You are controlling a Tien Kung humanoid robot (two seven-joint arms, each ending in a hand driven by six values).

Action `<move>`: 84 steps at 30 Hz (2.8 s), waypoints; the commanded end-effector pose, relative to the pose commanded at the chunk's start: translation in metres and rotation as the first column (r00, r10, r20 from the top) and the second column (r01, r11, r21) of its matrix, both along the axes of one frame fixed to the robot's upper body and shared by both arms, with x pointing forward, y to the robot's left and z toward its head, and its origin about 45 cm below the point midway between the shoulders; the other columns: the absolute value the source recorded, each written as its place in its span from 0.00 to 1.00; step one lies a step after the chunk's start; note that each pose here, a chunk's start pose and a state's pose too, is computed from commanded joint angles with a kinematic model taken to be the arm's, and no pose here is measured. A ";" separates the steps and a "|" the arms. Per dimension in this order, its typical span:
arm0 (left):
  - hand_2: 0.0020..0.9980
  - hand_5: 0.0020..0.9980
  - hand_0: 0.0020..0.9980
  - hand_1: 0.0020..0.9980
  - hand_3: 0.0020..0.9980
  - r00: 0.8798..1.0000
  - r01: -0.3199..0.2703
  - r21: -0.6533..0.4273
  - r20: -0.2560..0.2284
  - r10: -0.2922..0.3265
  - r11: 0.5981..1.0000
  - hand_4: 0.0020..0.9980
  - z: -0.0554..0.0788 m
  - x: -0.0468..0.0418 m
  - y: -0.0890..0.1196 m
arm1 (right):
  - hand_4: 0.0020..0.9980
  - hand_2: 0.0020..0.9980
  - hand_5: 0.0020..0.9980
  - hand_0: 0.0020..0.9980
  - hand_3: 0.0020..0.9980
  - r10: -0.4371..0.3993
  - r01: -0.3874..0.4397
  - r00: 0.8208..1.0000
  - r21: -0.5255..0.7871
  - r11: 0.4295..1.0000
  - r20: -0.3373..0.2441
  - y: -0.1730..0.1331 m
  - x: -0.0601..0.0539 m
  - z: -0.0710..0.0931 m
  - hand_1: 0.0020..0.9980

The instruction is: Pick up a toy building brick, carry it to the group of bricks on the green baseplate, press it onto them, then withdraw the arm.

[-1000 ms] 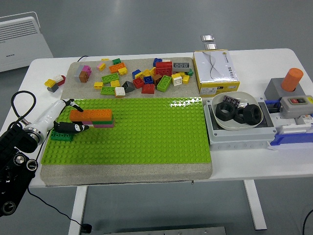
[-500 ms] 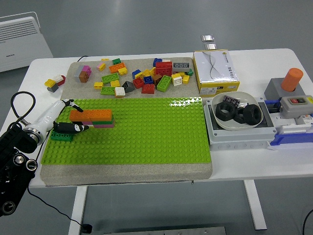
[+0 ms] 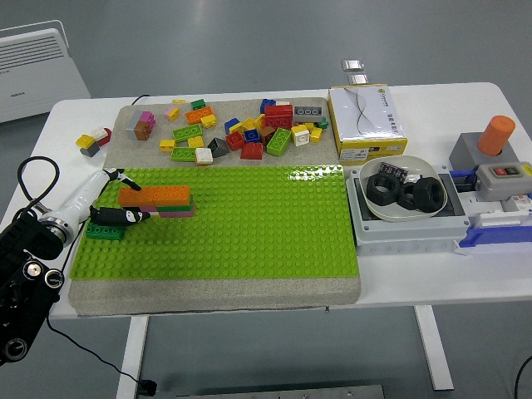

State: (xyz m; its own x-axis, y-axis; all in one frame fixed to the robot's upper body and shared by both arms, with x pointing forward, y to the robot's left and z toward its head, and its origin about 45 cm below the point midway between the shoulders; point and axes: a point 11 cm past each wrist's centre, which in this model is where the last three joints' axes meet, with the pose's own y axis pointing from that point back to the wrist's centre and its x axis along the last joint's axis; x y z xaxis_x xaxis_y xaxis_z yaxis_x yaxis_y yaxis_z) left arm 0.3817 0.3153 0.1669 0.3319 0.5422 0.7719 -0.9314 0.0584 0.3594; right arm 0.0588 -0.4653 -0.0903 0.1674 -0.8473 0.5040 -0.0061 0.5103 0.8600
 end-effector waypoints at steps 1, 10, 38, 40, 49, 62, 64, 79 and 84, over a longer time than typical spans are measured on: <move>0.98 0.23 0.98 0.98 0.62 1.000 0.000 0.000 0.000 0.000 1.000 0.94 0.000 0.0005 0.000 | 0.93 0.68 1.00 0.68 0.77 0.000 0.000 1.000 0.000 1.000 0.000 0.000 0.000 0.000 0.67; 0.97 0.23 0.98 0.98 0.62 1.000 -0.002 -0.003 -0.007 0.002 1.000 0.94 -0.002 0.0030 0.000 | 0.93 0.68 1.00 0.68 0.77 0.000 0.000 1.000 0.000 1.000 0.000 0.000 0.000 0.000 0.67; 0.97 0.22 0.96 0.98 0.61 1.000 0.007 -0.028 0.025 -0.006 1.000 0.93 0.009 0.0038 0.002 | 0.93 0.68 1.00 0.69 0.77 -0.003 0.003 1.000 0.002 1.000 -0.011 0.002 -0.006 -0.002 0.67; 0.97 0.22 0.96 0.97 0.61 1.000 0.009 -0.036 0.027 -0.008 0.999 0.93 0.010 0.0037 0.001 | 0.94 0.68 1.00 0.69 0.77 -0.003 0.003 1.000 0.002 1.000 -0.011 0.002 -0.006 -0.002 0.67; 0.97 0.21 0.96 0.97 0.61 0.999 0.013 -0.056 0.045 -0.011 0.998 0.93 0.014 0.0049 0.000 | 0.94 0.68 1.00 0.69 0.77 -0.003 0.003 1.000 0.002 1.000 -0.008 0.003 -0.004 -0.002 0.67; 0.97 0.20 0.96 0.97 0.61 0.994 0.016 0.003 0.104 -0.016 1.000 0.92 0.030 -0.0059 0.002 | 0.94 0.68 1.00 0.69 0.77 -0.003 0.003 1.000 -0.003 1.000 -0.007 0.000 -0.004 -0.001 0.67; 0.96 0.25 0.96 0.97 0.62 0.993 0.014 0.039 0.115 -0.018 0.999 0.94 0.032 -0.0092 0.004 | 0.94 0.68 1.00 0.69 0.77 -0.003 0.003 1.000 -0.004 1.000 -0.007 0.000 -0.004 0.000 0.67; 0.96 0.74 0.96 0.97 0.68 0.982 -0.024 0.143 0.187 -0.003 0.989 1.00 0.020 -0.0152 0.003 | 0.94 0.68 1.00 0.69 0.77 -0.002 0.002 1.000 -0.006 1.000 -0.007 -0.002 -0.004 0.000 0.67; 0.96 0.78 0.95 0.97 0.68 0.985 -0.028 0.135 0.172 0.004 0.990 1.00 0.014 -0.0160 0.003 | 0.94 0.68 1.00 0.69 0.77 -0.001 0.001 1.000 -0.007 1.000 -0.006 -0.002 -0.003 0.000 0.67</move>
State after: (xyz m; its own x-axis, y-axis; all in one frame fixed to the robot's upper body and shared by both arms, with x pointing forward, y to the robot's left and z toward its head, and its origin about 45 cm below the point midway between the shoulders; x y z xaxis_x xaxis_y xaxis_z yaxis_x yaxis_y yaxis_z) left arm 0.3657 0.3184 0.1808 0.1805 0.4321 0.8836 -0.9802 0.0042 0.1981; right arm 0.0554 -0.4673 -0.0899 0.1690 -0.8441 0.5089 -0.0004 0.5163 0.8564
